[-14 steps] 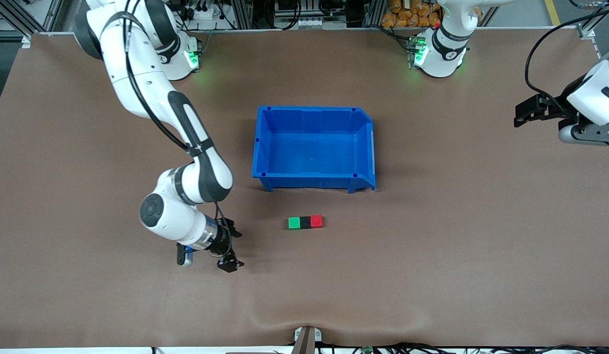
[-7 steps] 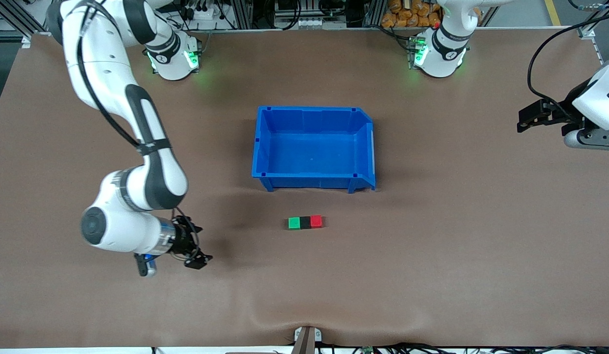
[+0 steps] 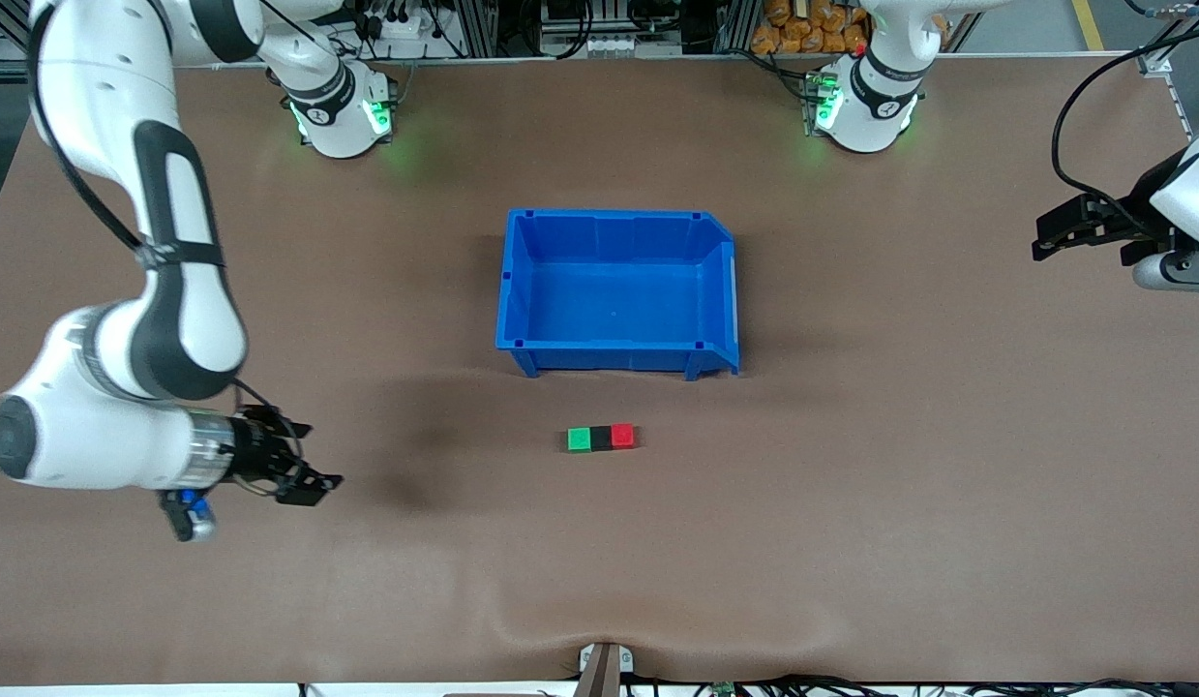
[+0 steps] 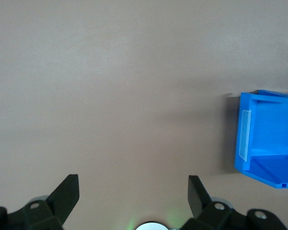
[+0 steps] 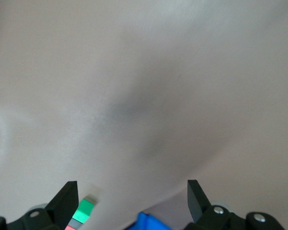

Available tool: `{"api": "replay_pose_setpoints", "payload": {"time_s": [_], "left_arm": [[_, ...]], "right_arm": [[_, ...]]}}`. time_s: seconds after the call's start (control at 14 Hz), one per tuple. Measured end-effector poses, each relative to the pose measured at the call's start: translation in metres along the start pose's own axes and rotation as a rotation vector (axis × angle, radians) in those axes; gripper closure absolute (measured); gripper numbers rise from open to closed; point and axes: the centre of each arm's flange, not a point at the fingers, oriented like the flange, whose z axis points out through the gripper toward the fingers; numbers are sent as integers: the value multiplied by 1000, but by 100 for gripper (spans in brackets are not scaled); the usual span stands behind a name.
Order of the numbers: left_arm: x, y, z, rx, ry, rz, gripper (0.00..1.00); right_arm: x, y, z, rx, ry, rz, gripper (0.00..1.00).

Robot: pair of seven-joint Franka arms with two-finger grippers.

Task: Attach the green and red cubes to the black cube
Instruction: 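Open the right gripper and withdraw it away from the cubes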

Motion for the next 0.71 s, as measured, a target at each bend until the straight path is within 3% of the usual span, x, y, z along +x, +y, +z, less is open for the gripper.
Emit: {"api": "replay_pose_setpoints", "payload": {"time_s": [0.14,0.57,0.71], "left_arm": [[0,5,-1,0,1,8,0],[1,-14,5,-7,-8,-26,0],[2,-30,8,-71,-10,-65,0]], "right_arm": [[-3,18,-39,-40,21,-71,0],[-19,68,-114,-92,-39,-204,0],[-24,85,-138,-111,-42,-262,0]]}}
